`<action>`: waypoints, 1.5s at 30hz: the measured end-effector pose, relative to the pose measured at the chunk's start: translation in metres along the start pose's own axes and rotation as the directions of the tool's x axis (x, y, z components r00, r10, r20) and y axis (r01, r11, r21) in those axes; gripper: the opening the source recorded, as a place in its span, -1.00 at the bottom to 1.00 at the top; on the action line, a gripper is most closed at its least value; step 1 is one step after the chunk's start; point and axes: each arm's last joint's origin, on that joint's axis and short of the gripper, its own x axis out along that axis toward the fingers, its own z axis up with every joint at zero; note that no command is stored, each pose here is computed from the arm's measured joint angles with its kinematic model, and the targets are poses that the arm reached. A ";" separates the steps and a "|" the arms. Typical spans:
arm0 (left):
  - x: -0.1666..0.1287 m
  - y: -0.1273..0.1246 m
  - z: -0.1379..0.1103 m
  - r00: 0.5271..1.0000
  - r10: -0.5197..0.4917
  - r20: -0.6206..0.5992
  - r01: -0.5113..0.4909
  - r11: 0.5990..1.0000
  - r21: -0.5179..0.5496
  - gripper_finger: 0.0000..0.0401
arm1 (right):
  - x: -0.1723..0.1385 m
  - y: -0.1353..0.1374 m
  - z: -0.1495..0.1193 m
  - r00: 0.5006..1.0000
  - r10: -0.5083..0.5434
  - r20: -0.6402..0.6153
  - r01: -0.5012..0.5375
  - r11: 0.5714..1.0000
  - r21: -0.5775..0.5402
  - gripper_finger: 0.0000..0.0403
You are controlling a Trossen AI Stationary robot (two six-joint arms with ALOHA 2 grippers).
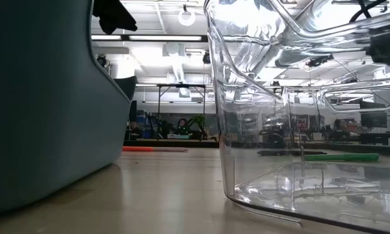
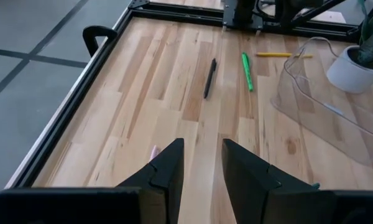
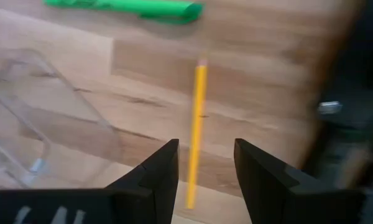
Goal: Sort pens & pencils
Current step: Put the yellow pencil into the blue bin
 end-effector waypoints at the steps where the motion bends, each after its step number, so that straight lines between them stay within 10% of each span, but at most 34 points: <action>1: 0.000 0.000 0.000 1.000 0.000 -0.003 0.000 1.000 -0.001 -0.52 | 0.006 0.002 -0.001 1.000 0.030 -0.010 -0.030 1.000 0.009 -0.28; 45: 0.000 0.000 -0.005 0.999 -0.004 -0.051 0.003 0.999 -0.032 -0.52 | 0.067 -0.005 0.028 0.998 0.036 -0.047 -0.032 0.995 0.090 -0.39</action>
